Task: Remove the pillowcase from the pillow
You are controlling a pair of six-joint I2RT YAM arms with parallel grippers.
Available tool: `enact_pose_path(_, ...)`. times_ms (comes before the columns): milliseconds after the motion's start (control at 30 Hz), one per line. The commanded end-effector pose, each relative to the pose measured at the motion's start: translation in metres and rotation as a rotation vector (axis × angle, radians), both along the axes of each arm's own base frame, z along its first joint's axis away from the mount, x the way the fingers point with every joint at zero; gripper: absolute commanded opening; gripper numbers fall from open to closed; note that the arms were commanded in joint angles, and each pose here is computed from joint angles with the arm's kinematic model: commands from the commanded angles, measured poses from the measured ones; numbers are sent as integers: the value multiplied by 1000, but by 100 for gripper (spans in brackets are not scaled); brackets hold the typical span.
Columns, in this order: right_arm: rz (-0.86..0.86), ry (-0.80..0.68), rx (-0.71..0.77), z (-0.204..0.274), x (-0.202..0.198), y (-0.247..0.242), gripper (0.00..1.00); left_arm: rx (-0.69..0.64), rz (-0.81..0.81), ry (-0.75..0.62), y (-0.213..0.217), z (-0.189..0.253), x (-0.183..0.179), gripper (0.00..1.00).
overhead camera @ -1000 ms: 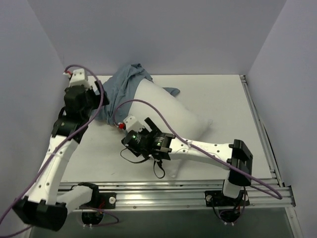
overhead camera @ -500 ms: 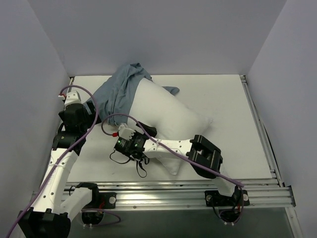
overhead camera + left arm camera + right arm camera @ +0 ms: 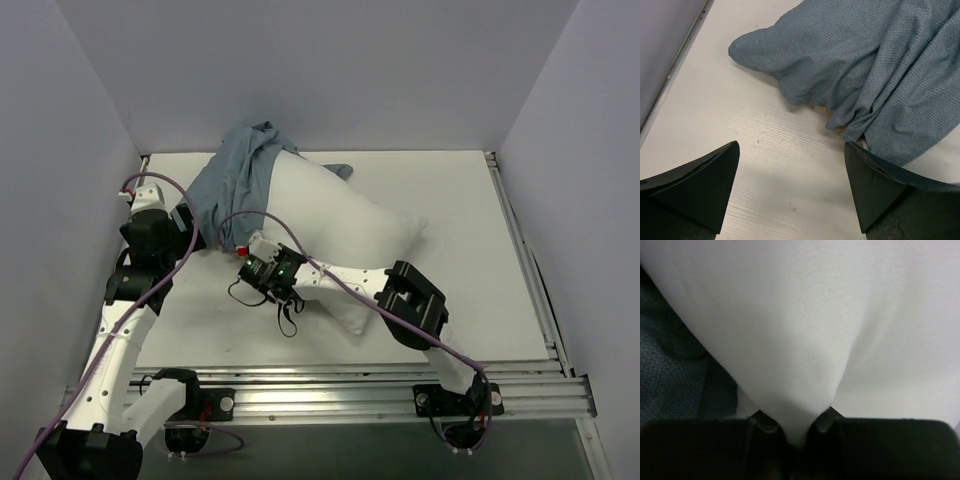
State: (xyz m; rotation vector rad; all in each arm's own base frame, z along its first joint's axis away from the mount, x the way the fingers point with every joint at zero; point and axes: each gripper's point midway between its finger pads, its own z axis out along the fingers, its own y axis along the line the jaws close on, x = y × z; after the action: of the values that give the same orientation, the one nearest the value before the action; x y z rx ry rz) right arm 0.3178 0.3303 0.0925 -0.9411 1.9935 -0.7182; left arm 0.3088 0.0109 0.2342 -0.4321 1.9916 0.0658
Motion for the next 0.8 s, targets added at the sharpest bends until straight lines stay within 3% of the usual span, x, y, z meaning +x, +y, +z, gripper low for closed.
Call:
enact_pose_path(0,46,122,269,29,0,27,0,-18,-52,-65,-8,17,8,94)
enact_pose_path(267,148,189,745,146,8,46,0,-129,-207,-50,-43,20,12,94)
enact_pose_path(400,196,277,905,173,6,42,0,-195,-201,-49,-50,23,15,94)
enact_pose_path(767,262,366,1080,185,-17,24,0,-432,-91,-221,-59,55,48,94)
